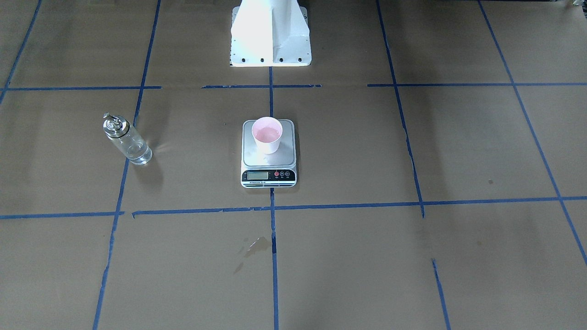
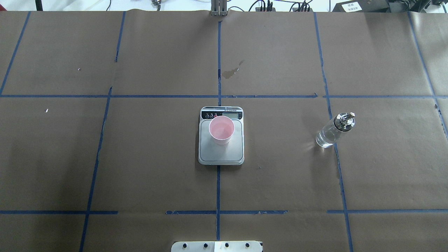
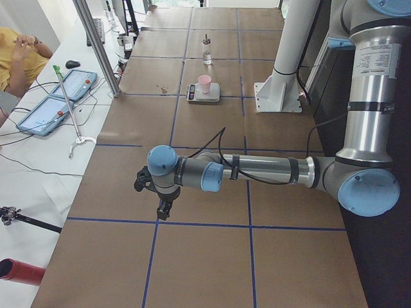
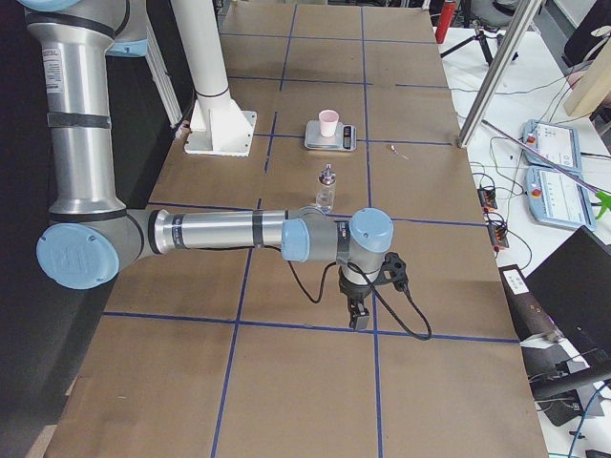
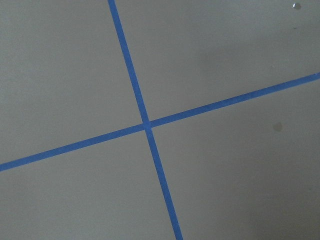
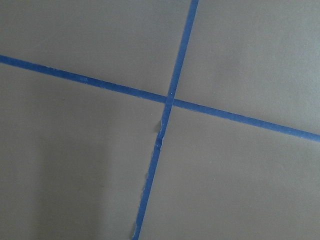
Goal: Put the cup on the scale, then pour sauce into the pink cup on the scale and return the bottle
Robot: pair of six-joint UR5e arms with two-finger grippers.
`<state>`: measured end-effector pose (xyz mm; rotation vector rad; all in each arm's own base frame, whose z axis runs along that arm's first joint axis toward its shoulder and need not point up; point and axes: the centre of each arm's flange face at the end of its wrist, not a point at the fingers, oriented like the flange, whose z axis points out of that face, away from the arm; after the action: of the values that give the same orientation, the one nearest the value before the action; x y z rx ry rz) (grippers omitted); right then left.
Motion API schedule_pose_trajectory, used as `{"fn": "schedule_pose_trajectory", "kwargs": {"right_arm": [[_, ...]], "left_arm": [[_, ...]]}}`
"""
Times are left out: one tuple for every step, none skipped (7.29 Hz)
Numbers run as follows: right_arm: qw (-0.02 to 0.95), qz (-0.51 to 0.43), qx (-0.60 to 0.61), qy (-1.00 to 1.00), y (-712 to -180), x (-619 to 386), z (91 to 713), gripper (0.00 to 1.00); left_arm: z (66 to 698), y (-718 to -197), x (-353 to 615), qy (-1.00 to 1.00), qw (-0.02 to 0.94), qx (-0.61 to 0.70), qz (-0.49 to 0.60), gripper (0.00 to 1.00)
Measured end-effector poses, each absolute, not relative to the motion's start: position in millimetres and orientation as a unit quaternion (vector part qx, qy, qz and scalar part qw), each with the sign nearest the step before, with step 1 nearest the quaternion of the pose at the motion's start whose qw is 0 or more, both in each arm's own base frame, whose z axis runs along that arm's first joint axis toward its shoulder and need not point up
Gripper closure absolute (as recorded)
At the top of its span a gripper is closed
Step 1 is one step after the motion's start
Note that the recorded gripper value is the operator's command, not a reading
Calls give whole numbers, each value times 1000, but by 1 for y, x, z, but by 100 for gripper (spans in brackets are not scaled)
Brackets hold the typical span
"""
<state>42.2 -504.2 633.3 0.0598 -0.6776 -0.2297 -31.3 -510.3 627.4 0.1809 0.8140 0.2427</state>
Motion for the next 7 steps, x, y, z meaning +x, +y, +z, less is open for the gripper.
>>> {"fn": "schedule_pose_trajectory", "kwargs": {"right_arm": [[937, -111, 31, -331, -504, 45, 632, 0], [937, -106, 38, -330, -504, 52, 628, 0], [938, -100, 48, -329, -501, 60, 620, 0], [938, -98, 57, -328, -499, 66, 613, 0], [938, -97, 64, -328, -497, 69, 607, 0], [937, -97, 69, -328, -492, 70, 604, 0], [937, -97, 71, -328, -487, 71, 604, 0]], "left_arm": [[627, -510, -31, 396, 906, 88, 117, 0], [627, -510, -31, 397, 906, 88, 117, 0], [627, -511, -31, 400, 905, 89, 118, 0], [625, -513, -31, 405, 902, 92, 119, 0], [620, -514, -33, 414, 897, 99, 119, 0], [616, -514, -41, 424, 892, 110, 114, 0], [613, -513, -49, 433, 887, 117, 107, 0]]}}
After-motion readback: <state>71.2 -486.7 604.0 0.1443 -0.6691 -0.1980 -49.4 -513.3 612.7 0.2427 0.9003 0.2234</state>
